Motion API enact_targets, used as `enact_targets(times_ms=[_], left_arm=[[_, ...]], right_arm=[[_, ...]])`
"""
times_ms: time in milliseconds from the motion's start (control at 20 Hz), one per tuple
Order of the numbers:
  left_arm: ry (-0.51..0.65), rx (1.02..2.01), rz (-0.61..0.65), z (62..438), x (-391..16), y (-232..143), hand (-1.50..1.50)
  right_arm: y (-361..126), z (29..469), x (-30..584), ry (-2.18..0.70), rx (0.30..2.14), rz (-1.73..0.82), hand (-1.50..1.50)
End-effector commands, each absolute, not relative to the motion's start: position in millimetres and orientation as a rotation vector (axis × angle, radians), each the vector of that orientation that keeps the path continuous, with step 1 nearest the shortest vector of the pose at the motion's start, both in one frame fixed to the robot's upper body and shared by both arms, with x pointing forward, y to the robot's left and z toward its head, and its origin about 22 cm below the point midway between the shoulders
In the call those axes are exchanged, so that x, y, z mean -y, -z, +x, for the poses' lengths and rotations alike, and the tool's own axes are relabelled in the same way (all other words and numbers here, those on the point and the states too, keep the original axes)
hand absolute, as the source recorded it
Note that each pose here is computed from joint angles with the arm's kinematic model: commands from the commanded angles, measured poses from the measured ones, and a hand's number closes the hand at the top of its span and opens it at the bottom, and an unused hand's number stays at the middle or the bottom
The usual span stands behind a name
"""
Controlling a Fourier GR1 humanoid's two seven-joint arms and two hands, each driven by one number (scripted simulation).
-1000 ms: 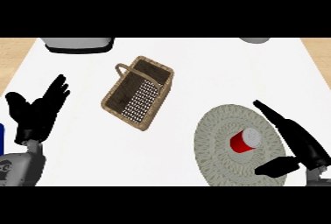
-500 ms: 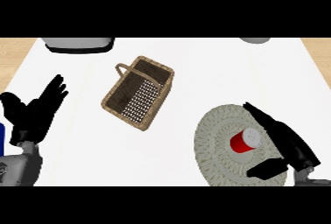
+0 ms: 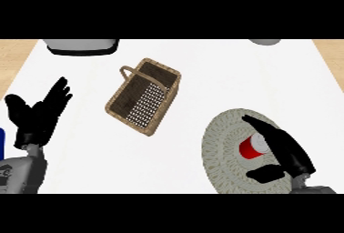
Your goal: Pick the can from the placemat and place it in the basket
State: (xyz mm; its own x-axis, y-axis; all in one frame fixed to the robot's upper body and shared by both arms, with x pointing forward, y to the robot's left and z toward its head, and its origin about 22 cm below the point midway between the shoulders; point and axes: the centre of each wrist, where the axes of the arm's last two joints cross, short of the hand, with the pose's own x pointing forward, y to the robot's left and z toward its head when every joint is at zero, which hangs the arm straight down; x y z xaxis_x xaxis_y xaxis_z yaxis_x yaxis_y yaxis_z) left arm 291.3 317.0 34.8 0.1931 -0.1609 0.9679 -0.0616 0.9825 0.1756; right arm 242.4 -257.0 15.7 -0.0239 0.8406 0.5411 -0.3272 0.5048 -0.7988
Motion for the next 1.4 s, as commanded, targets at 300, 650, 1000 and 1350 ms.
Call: enact_targets(times_ms=[300,650,1000,1350], left_arm=[[0.083,1.407,0.191,289,-303,-37,0.0],[0.073,1.369,0.194,291,-309,-34,0.0],[0.149,1.4,0.135,304,-294,-42,0.0],[0.175,1.401,0.107,308,-285,-43,0.0]], right_arm=[[18,246,223,-1.157,1.254,-0.554,1.5],[2,229,150,-1.144,1.283,-0.565,1.5],[-23,233,85,-1.118,1.309,-0.59,1.5],[-64,221,52,-0.875,1.499,-0.542,1.5]])
